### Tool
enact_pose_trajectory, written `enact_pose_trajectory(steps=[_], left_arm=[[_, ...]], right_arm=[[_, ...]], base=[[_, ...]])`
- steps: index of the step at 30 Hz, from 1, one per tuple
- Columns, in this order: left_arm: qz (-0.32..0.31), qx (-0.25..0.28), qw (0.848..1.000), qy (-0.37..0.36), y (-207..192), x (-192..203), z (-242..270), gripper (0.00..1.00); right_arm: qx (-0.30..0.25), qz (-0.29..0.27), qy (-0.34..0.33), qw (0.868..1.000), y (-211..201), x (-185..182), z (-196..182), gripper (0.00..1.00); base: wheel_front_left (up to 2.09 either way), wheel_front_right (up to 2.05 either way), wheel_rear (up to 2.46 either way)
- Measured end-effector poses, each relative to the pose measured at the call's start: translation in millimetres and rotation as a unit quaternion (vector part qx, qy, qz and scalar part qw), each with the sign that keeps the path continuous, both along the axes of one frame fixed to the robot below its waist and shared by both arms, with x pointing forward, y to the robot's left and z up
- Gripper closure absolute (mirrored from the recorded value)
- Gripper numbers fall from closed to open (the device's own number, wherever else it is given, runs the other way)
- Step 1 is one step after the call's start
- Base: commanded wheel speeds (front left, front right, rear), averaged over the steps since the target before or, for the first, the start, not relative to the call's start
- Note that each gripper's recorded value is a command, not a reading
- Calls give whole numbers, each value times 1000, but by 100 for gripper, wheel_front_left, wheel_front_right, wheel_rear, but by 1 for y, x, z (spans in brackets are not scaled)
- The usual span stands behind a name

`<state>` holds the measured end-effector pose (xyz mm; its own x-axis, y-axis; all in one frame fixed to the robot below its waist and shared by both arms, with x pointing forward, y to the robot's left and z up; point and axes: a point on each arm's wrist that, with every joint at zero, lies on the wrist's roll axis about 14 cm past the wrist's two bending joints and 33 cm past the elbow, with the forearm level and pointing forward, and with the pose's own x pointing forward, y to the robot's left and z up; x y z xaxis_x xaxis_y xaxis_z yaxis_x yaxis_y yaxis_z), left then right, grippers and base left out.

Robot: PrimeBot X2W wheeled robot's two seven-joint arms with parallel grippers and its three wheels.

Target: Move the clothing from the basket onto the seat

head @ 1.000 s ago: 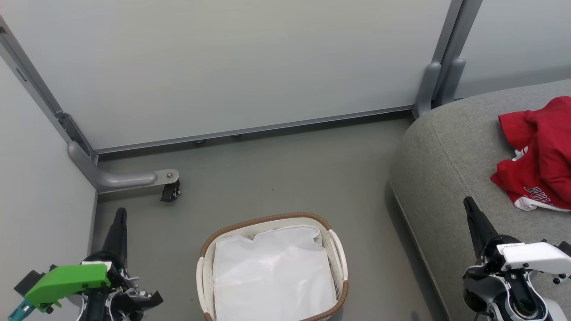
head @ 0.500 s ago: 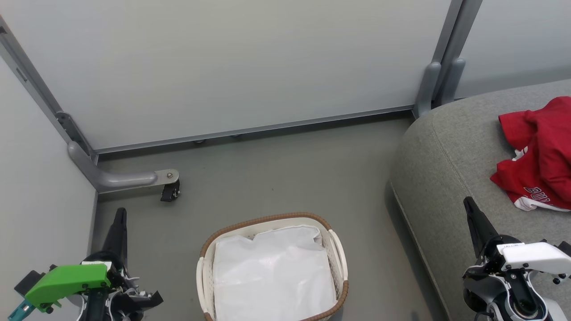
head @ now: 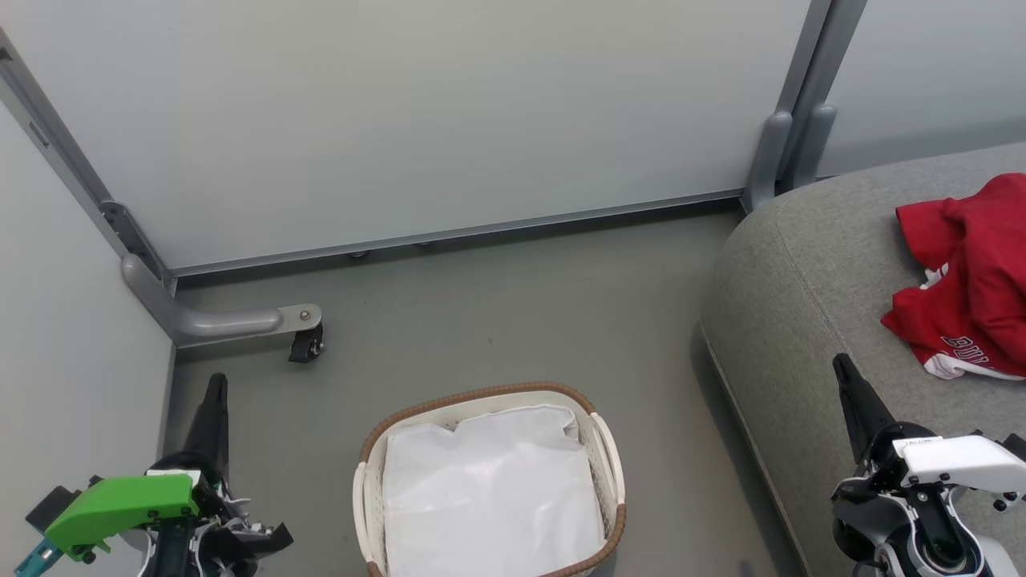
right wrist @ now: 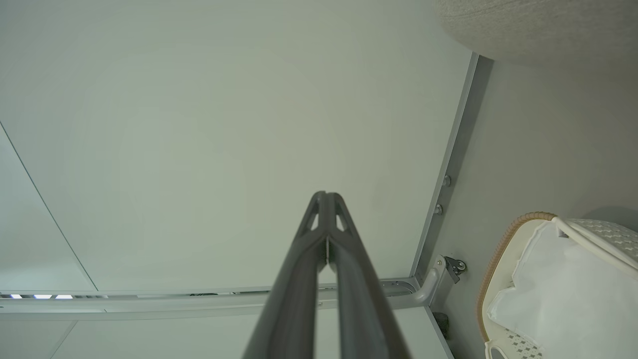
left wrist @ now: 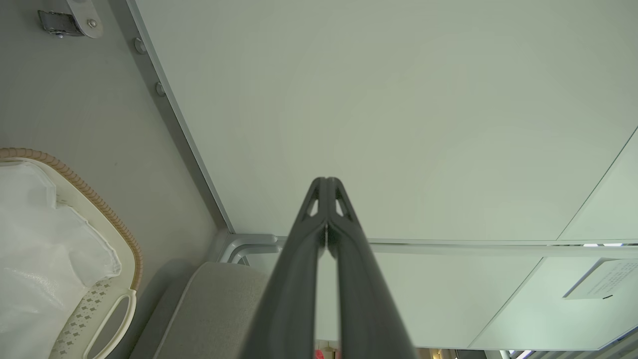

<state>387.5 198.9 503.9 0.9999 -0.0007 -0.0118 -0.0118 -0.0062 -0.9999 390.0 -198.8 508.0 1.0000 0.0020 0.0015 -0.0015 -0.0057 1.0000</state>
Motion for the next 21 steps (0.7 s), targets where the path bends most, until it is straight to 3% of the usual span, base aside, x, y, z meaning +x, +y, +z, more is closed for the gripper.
enact_pose_trajectory(steps=[21], left_arm=[[0, 0, 1000, 0, 0, 0, 0, 100]], right_arm=[[0, 0, 0, 1000, 0, 0, 0, 100]], base=[[0, 0, 0]])
